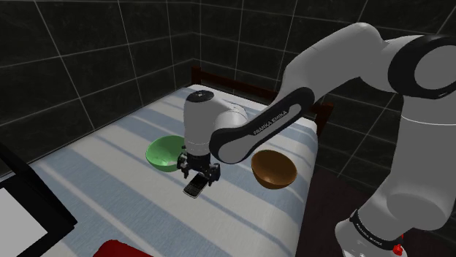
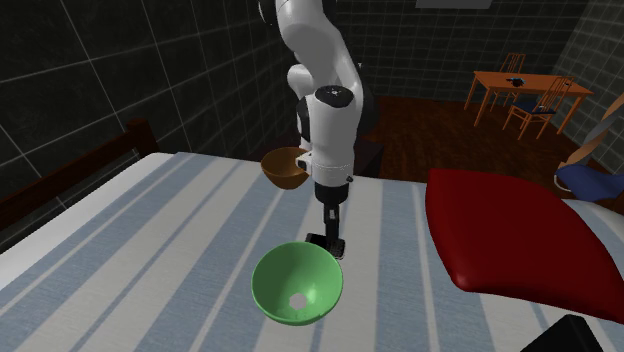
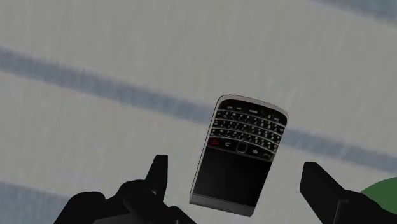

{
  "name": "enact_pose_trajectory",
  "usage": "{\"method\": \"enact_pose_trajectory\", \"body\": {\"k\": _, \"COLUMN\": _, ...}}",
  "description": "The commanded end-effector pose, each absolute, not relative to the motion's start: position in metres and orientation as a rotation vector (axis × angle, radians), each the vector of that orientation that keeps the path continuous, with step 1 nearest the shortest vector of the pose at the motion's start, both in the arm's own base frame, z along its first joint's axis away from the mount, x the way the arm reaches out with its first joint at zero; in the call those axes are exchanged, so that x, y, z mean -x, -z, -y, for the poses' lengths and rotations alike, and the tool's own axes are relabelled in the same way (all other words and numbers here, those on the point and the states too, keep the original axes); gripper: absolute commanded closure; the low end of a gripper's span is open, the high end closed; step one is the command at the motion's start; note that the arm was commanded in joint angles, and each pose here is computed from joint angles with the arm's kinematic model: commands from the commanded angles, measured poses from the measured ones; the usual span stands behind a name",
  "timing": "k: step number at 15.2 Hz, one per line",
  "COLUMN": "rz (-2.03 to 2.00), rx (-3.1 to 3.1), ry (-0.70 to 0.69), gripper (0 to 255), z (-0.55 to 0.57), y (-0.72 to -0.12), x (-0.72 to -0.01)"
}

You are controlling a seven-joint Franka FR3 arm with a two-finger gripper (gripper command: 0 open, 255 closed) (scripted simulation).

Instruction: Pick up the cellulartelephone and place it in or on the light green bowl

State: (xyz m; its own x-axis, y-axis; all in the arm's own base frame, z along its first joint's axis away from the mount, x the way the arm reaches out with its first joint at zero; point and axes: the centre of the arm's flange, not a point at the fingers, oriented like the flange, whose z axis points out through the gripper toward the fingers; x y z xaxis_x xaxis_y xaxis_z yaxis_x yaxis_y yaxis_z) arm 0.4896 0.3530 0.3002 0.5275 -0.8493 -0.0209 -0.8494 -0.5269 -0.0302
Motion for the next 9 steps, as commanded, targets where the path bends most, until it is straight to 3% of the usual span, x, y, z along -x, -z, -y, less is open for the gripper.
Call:
{"method": "enact_pose_trajectory", "body": {"k": 1, "rz": -1.558, "rx": 2.684, "ry": -0.002, "gripper": 0, "z": -0.358, "y": -0.29, "x": -0.501}}
{"method": "enact_pose_trajectory", "body": {"k": 9, "rz": -1.558, "rx": 2.684, "ry": -0.002, "gripper": 0, "z": -0.36, "y": -0.25, "x": -0.501}}
